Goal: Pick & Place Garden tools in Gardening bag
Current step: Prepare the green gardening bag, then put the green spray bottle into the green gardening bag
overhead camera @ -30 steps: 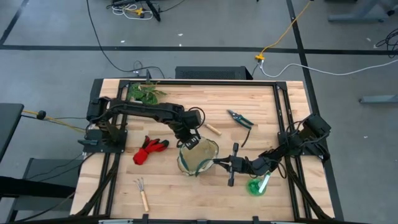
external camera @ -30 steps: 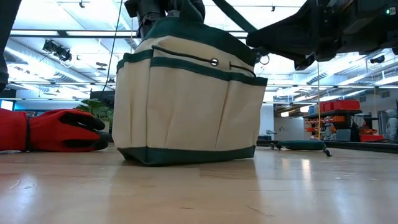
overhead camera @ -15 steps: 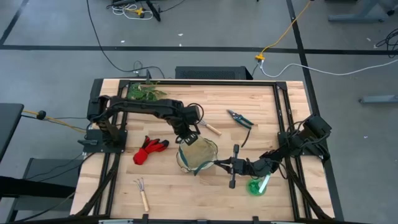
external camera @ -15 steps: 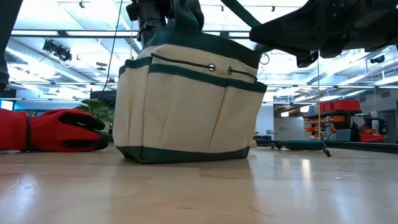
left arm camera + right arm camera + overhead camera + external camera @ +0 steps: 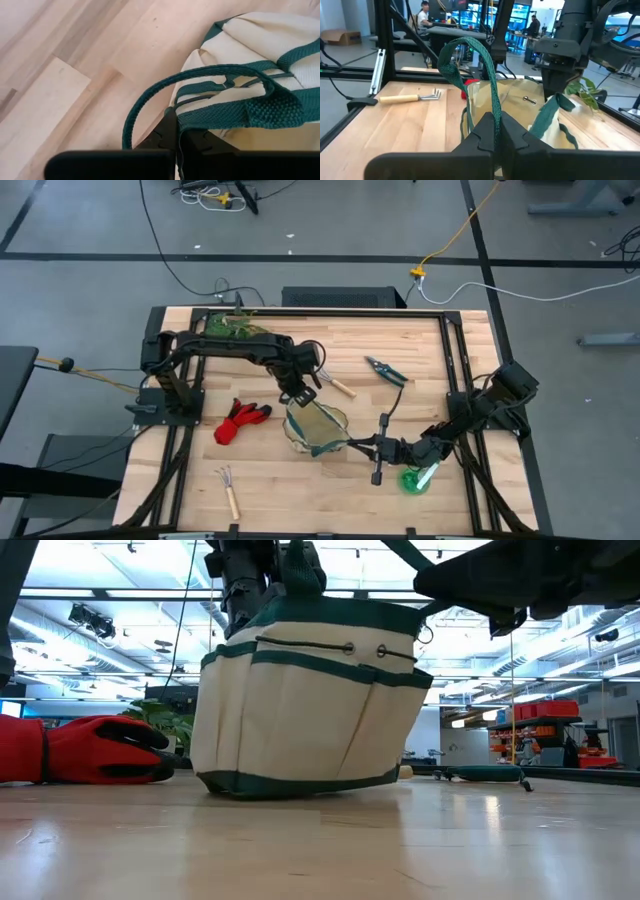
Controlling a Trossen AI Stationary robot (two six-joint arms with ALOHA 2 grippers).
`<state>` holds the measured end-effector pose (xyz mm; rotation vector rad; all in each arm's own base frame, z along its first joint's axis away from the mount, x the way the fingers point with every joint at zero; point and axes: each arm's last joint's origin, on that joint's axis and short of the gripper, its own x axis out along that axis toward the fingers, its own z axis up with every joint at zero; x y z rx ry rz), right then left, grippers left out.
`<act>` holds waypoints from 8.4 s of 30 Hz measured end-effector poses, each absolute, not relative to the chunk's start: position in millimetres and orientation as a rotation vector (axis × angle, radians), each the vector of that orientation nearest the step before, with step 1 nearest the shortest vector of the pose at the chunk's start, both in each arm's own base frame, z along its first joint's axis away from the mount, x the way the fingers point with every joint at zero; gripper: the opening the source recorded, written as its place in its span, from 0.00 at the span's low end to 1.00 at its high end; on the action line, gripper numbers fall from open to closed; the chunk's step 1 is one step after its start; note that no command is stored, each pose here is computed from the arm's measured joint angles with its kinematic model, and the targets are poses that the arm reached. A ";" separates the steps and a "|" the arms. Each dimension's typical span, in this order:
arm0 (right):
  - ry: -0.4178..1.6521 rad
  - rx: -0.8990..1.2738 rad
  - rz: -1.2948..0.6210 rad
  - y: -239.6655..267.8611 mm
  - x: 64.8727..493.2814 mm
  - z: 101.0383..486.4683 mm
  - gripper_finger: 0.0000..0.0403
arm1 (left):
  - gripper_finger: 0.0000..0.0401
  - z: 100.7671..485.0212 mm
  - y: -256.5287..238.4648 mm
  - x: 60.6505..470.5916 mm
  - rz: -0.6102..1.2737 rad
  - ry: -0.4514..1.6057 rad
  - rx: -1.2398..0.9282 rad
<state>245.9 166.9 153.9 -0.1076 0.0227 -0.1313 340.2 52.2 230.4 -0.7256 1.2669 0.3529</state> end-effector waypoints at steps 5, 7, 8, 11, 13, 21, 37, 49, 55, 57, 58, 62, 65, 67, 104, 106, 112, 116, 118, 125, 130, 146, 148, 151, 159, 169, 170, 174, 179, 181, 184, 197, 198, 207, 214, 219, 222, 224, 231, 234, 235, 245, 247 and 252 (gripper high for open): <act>0.022 -0.107 -0.136 166.5 246.1 154.1 0.00 | 0.02 230.7 54.7 340.2 0.339 1.262 -0.728; 0.021 -0.101 -0.134 165.4 247.0 154.1 0.00 | 0.03 231.1 54.0 341.6 0.311 1.253 -0.745; 0.021 -0.100 -0.135 164.5 247.6 154.2 0.00 | 0.04 231.6 53.6 342.9 0.293 1.242 -0.755; 0.020 -0.089 -0.138 163.3 248.5 154.2 0.00 | 0.03 232.8 50.6 346.6 0.250 1.215 -0.772; 0.019 -0.082 -0.142 162.1 249.3 154.3 0.00 | 0.02 233.3 48.6 347.9 0.229 1.208 -0.773; 0.023 -0.084 -0.145 161.8 249.5 154.0 0.04 | 0.07 233.5 47.4 348.0 0.207 1.212 -0.782; 0.025 -0.079 -0.149 161.6 249.4 153.7 0.08 | 0.09 233.6 47.1 348.4 0.197 1.209 -0.774; 0.025 -0.079 -0.151 161.5 249.5 153.7 0.08 | 0.09 233.9 42.9 349.7 0.176 1.205 -0.742; 0.025 -0.079 -0.151 161.5 249.5 153.7 0.08 | 0.14 233.9 41.1 350.0 0.169 1.207 -0.734; 0.025 -0.079 -0.151 161.5 249.5 153.7 0.08 | 0.19 233.9 41.0 350.0 0.169 1.207 -0.734; 0.025 -0.079 -0.151 161.5 249.5 153.7 0.08 | 0.22 233.9 41.0 350.0 0.168 1.207 -0.734; 0.025 -0.079 -0.151 161.5 249.5 153.6 0.08 | 0.33 233.9 40.8 350.0 0.170 1.207 -0.745; 0.028 -0.082 -0.151 161.5 249.5 153.3 0.08 | 0.40 234.2 40.5 350.0 0.157 1.209 -0.758; 0.030 -0.083 -0.151 161.5 249.5 153.1 0.08 | 0.44 234.2 40.2 350.0 0.147 1.212 -0.771; 0.033 -0.069 -0.160 161.1 249.5 152.7 0.08 | 0.49 445.9 -15.3 314.0 0.093 0.677 -0.025; 0.033 -0.068 -0.160 161.2 249.5 152.7 0.08 | 0.49 449.8 -22.2 303.5 0.105 0.660 -0.003; 0.029 -0.065 -0.160 161.1 249.5 153.2 0.08 | 0.49 453.3 -43.2 270.9 0.139 0.603 0.055; 0.027 -0.063 -0.160 161.1 249.5 153.4 0.08 | 0.49 447.9 -55.3 249.6 0.166 0.572 0.080; 0.027 -0.063 -0.162 160.8 249.7 153.4 0.08 | 0.49 444.9 -60.1 240.6 0.169 0.547 0.098; 0.022 -0.059 -0.193 160.0 249.5 154.0 0.08 | 0.49 439.6 -64.4 224.2 0.139 0.476 0.102; 0.022 -0.059 -0.214 159.4 249.4 153.9 0.08 | 0.49 437.5 -64.9 224.1 0.134 0.485 0.106; 0.016 -0.054 -0.314 156.6 248.7 155.0 0.09 | 0.49 437.1 -64.8 223.9 0.134 0.489 0.109; 0.013 -0.051 -0.314 156.6 248.7 155.3 0.12 | 0.49 437.1 -64.7 223.9 0.134 0.489 0.109; 0.013 -0.051 -0.316 156.6 248.7 155.4 0.19 | 0.49 437.1 -64.7 223.9 0.135 0.489 0.108; -0.010 -0.042 -0.335 156.2 248.5 158.7 0.39 | 0.49 437.0 -64.7 224.0 0.135 0.490 0.109; -0.019 -0.071 -0.345 159.8 243.6 165.4 0.54 | 0.49 436.9 -64.8 224.1 0.134 0.491 0.110; -0.022 -0.074 -0.356 160.7 241.7 168.1 0.54 | 0.49 436.9 -64.8 224.1 0.134 0.491 0.111; -0.044 -0.078 -0.376 166.6 231.2 182.7 0.53 | 0.49 436.9 -64.8 224.1 0.133 0.491 0.114; -0.060 -0.080 -0.434 168.5 218.2 202.6 0.53 | 0.49 436.7 -64.8 224.1 0.133 0.492 0.116; -0.065 -0.076 -0.457 168.0 213.1 210.8 0.53 | 0.49 436.7 -64.8 224.1 0.132 0.493 0.117; -0.076 -0.070 -0.463 169.0 204.1 223.1 0.53 | 0.49 436.6 -64.7 224.0 0.131 0.494 0.124; -0.023 0.019 -0.474 187.7 138.4 260.6 0.53 | 0.49 435.2 -64.5 223.2 0.125 0.511 0.157; -0.010 0.023 -0.477 189.4 132.5 261.9 0.53 | 0.49 435.2 -64.5 223.2 0.124 0.512 0.159; 0.000 -0.002 -0.294 206.4 92.7 267.7 0.53 | 0.49 435.3 -64.5 223.3 0.124 0.511 0.157; 0.009 -0.095 -0.184 214.3 69.4 264.9 0.53 | 0.49 435.8 -64.0 223.8 0.129 0.504 0.144; 0.003 -0.054 -0.122 198.6 53.6 236.3 0.53 | 0.49 438.1 -63.9 225.2 0.131 0.479 0.132; -0.001 0.032 -0.076 182.6 42.8 227.1 0.53 | 0.49 439.7 -64.2 226.1 0.131 0.460 0.125; -0.001 0.049 -0.042 174.3 36.2 226.0 0.53 | 0.49 440.1 -64.3 226.3 0.131 0.455 0.122; 0.003 0.089 0.061 156.4 19.5 210.8 0.53 | 0.49 440.2 -64.3 226.4 0.137 0.453 0.105; 0.005 0.088 0.104 155.5 12.8 207.9 0.53 | 0.49 440.4 -63.8 226.7 0.140 0.451 0.104; 0.005 0.087 0.118 155.6 10.7 207.8 0.53 | 0.49 440.4 -63.7 226.7 0.140 0.451 0.104; 0.009 0.082 0.210 149.8 -2.4 185.2 0.53 | 0.49 443.7 -64.2 228.3 0.142 0.413 0.081; 0.012 0.114 0.220 143.7 -2.4 175.8 0.53 | 0.49 444.7 -63.8 228.7 0.153 0.402 0.080; 0.013 0.110 0.248 137.5 -4.5 163.3 0.53 | 0.49 445.4 -62.8 228.9 0.191 0.392 0.085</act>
